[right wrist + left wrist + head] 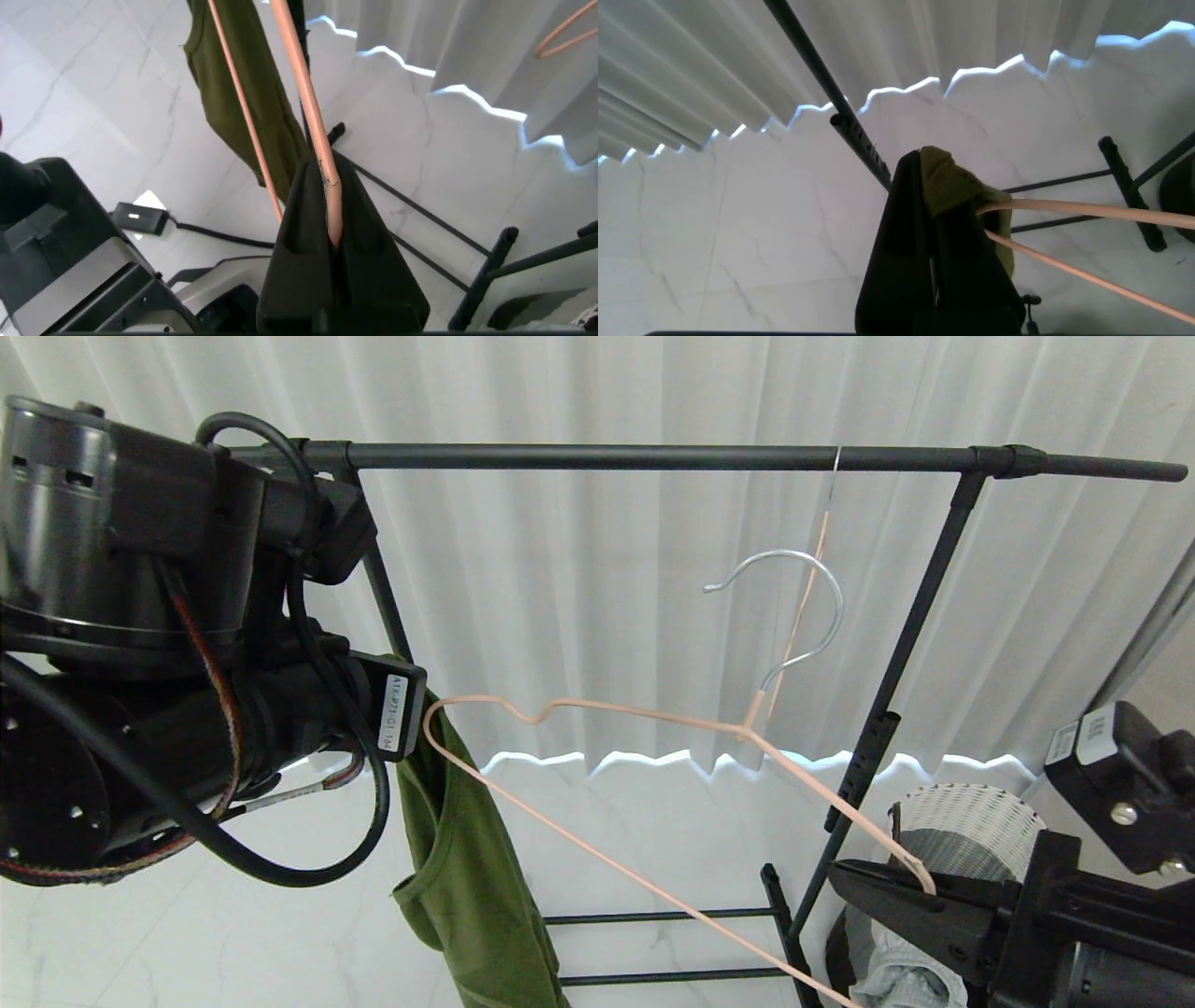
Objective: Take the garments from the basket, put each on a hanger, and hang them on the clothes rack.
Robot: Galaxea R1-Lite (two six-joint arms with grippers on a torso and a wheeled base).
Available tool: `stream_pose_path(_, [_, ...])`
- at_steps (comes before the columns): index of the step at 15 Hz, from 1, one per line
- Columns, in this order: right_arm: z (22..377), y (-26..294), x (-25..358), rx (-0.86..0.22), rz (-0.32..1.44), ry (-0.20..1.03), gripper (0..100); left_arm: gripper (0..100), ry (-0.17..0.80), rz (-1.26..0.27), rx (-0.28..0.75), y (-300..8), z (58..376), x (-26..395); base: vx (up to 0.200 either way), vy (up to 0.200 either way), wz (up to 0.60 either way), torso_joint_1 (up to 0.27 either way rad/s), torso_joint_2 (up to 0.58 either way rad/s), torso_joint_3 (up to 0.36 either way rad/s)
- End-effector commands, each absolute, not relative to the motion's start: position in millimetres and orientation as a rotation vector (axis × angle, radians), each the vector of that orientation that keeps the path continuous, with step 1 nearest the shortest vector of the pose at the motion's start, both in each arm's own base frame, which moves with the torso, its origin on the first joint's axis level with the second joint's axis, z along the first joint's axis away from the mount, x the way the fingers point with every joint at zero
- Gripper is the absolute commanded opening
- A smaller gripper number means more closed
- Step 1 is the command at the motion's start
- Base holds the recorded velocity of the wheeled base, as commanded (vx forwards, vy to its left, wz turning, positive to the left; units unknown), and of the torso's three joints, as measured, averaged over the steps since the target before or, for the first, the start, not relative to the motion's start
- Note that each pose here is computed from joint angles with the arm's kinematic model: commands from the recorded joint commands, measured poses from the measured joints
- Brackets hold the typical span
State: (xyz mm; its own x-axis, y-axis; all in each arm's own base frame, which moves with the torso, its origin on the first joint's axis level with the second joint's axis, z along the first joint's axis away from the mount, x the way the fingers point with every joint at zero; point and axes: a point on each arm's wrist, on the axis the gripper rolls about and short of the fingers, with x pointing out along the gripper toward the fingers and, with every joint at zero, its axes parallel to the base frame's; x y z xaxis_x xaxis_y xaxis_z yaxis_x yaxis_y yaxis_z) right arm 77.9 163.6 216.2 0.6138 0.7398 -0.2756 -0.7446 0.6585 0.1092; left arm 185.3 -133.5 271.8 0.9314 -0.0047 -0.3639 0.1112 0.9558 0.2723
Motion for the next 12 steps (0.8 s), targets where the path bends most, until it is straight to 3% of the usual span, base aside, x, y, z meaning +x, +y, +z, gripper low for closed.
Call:
stream_pose_path(1, [217,165,78,-0.016,0.855,0.308,0,0,0.365,-0.063,0.292,-134,273,185,0.0,0.0,0.0,0.0,0.0,0.0])
stream_pose_path(12, [204,195,91,-0.01,0.857,0.301,0,0,0.32,-0.168,0.254,-151,284,167,0.0,0.0,0.0,0.0,0.0,0.0])
